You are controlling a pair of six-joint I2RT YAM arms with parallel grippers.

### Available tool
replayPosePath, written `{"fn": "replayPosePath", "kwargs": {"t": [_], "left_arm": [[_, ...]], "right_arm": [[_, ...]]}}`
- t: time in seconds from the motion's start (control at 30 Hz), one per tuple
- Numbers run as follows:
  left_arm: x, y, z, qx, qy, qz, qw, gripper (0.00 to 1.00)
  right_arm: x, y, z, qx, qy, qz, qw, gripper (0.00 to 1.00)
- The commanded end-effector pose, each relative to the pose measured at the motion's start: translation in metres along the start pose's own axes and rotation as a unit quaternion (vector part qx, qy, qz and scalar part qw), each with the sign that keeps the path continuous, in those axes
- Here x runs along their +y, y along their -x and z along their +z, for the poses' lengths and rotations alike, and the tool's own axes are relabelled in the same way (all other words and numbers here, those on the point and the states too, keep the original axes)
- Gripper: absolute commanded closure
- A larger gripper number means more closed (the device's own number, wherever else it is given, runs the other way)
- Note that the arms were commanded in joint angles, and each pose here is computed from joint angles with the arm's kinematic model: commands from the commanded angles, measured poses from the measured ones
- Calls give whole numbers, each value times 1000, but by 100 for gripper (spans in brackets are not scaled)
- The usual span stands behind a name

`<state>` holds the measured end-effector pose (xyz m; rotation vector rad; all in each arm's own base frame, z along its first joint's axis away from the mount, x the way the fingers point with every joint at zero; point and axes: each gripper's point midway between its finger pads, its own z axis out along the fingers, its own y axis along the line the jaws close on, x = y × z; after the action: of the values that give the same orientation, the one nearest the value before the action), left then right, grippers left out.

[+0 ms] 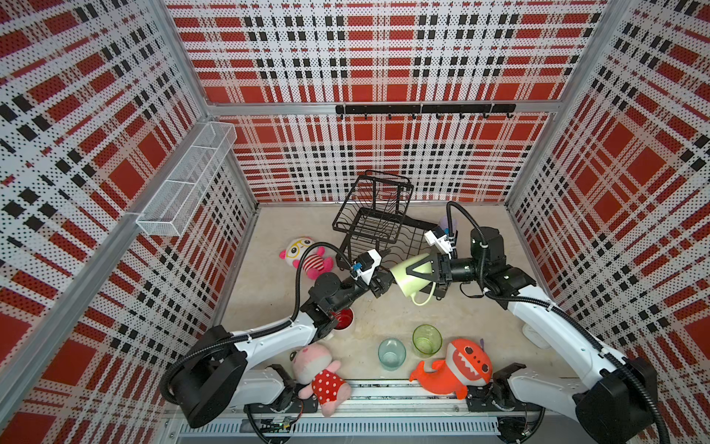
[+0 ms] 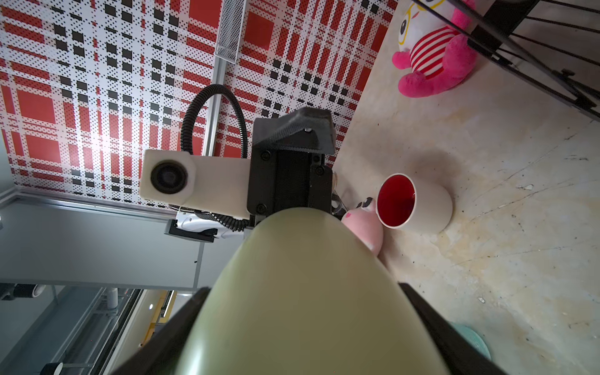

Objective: Load cups into a dish rack
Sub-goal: Place the cup upside down at the dish rack.

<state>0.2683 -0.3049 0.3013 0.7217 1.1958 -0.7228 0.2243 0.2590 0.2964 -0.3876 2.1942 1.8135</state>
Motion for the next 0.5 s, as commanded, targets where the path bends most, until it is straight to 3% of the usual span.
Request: {"fn": "replayPosePath", "kwargs": {"t": [0.0, 0.23, 0.47], "left_arm": [[8, 7, -4, -6, 23, -1, 1000, 23], [5, -8, -11, 28, 23, -25, 999, 9], [3, -15, -21, 43, 28, -27, 998, 7]], "right_arm": [[16, 10, -7, -8, 17, -34, 999, 27], [1, 24, -30, -46, -6, -33, 998, 27], [-36, 40, -54, -87, -84, -24, 992, 27]]}}
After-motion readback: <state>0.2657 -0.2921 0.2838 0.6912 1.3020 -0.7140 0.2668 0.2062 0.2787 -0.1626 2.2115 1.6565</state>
